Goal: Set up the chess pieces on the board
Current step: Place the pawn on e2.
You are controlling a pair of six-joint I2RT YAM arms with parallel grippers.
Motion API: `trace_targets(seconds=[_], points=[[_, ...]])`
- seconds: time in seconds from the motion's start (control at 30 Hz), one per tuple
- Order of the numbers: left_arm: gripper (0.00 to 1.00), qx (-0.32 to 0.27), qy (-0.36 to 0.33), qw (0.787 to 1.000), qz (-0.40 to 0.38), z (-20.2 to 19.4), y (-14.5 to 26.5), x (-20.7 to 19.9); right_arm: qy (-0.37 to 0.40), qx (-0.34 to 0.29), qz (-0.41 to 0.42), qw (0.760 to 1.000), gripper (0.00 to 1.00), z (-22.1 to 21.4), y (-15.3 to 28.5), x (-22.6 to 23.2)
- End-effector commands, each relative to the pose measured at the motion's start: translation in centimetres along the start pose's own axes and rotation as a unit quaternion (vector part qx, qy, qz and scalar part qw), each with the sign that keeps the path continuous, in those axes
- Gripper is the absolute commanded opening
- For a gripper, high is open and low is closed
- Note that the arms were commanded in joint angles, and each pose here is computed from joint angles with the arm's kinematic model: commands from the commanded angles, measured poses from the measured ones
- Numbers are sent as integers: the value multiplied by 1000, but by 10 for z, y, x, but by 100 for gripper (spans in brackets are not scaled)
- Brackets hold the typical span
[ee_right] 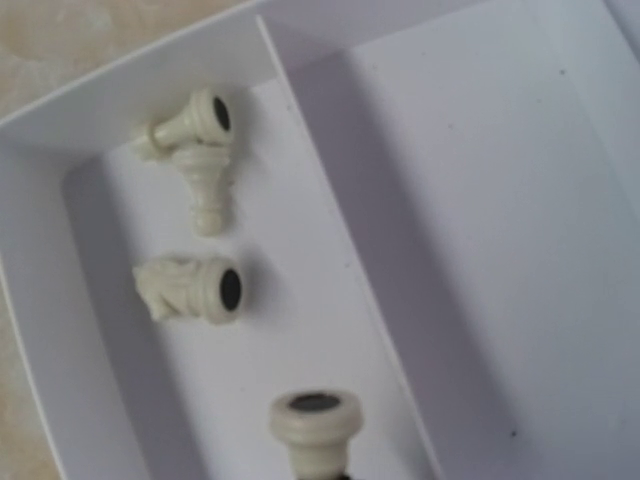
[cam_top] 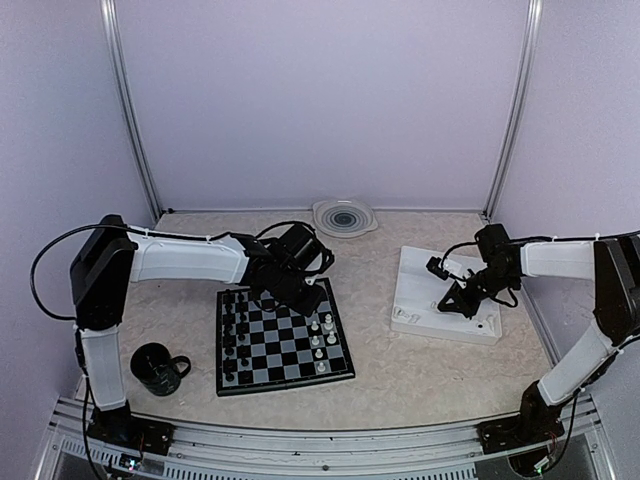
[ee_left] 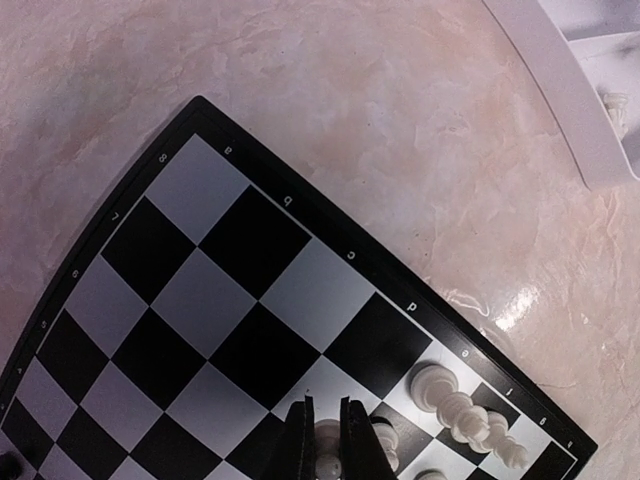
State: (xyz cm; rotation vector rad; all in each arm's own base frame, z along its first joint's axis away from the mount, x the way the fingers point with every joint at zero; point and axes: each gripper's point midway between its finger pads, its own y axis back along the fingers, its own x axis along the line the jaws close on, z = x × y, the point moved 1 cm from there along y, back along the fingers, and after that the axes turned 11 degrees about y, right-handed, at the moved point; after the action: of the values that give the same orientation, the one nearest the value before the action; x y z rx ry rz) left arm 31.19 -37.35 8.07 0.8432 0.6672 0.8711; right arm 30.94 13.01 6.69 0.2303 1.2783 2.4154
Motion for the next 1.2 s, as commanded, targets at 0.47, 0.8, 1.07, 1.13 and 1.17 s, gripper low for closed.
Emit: trace_targets(seconds=[0.47,0.8,1.07,1.13,1.17], points=[[0,25,16,1000,10,-9,-25,7,-11,14,13,1000,4,-7,-8,2],[4,29,21,999,0,-10,-31,2,-13,16,15,1000,4,-9,-9,3],[18,30,18,999,6,-10,-29,0,-13,15,14,1000,4,-8,-8,2],[23,16,20,1000,10,-3,-21,0,-13,14,14,1000,4,-7,-7,2],[25,8,21,1000,12,1,-17,1,-14,13,15,1000,4,-7,-7,2]])
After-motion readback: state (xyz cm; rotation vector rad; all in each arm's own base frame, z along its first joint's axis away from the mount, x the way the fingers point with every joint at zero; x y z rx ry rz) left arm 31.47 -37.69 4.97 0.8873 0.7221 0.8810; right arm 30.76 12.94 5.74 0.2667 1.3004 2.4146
